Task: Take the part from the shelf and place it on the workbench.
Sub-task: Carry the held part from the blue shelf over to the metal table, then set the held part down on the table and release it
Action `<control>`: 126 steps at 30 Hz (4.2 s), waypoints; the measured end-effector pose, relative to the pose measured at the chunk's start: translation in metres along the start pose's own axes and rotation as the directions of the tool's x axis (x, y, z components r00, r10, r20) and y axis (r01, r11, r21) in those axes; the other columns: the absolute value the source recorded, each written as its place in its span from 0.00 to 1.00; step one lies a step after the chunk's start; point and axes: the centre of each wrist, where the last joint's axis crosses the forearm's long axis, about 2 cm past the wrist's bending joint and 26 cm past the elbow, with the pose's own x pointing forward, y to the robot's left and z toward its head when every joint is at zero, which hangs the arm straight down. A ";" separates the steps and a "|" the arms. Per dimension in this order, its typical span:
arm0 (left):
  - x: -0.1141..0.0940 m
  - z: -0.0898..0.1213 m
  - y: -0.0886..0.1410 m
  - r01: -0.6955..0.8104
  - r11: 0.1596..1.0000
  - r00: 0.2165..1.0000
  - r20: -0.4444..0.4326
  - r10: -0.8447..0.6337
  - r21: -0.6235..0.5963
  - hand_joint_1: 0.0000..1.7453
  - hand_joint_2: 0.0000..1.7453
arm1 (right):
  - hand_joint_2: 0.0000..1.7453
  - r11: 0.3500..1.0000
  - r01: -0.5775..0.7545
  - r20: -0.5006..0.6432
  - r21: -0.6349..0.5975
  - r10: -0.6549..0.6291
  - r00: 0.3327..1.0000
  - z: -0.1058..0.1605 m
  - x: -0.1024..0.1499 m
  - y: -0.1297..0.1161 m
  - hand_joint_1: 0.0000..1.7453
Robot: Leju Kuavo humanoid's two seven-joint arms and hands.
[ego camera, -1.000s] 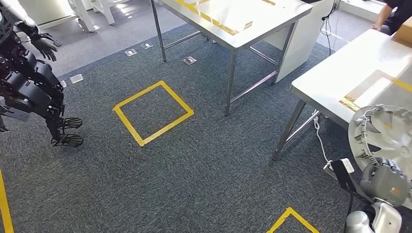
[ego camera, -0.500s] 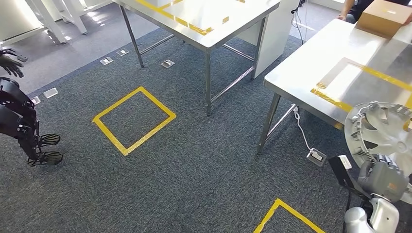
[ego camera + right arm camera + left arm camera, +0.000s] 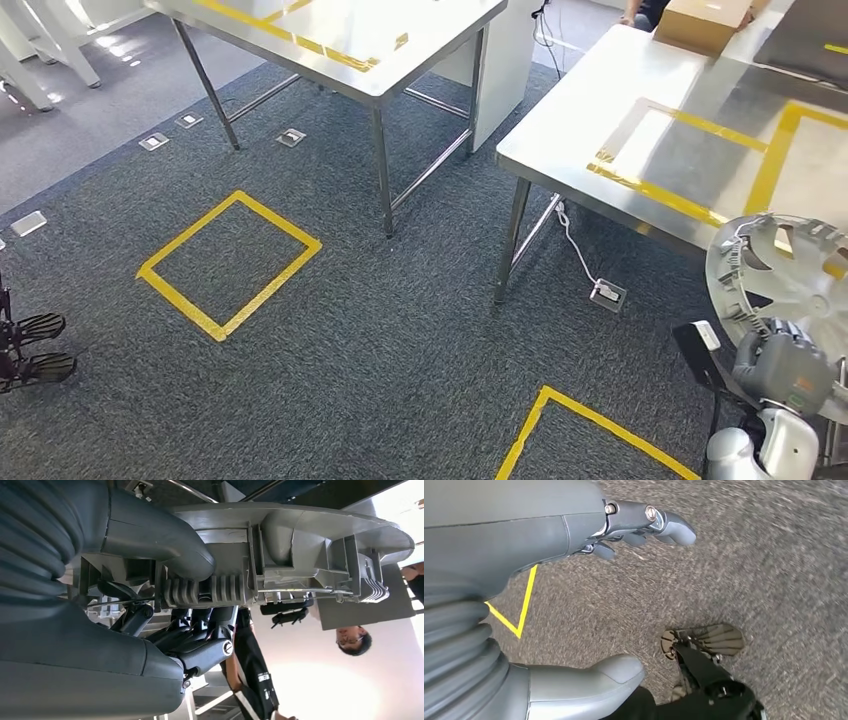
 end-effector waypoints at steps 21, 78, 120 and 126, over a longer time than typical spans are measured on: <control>0.000 0.000 -0.003 0.010 1.000 1.000 -0.003 -0.010 -0.012 0.00 1.00 | 1.00 1.000 -0.026 -0.004 0.013 0.027 1.000 0.004 -0.006 0.001 1.00; -0.013 0.006 0.005 0.010 0.999 0.996 -0.088 -0.014 -0.050 0.00 1.00 | 1.00 0.994 -0.072 0.160 -0.086 0.085 0.983 0.033 0.028 -0.047 1.00; -0.001 0.000 0.002 0.042 0.998 0.998 -0.043 -0.043 -0.038 0.00 1.00 | 1.00 0.995 -0.073 0.154 -0.070 0.083 0.985 0.013 0.039 -0.033 1.00; 0.000 0.000 0.003 0.042 0.998 0.998 -0.039 -0.044 -0.037 0.00 1.00 | 1.00 0.999 0.003 0.146 0.051 -0.011 0.989 -0.015 0.029 -0.009 1.00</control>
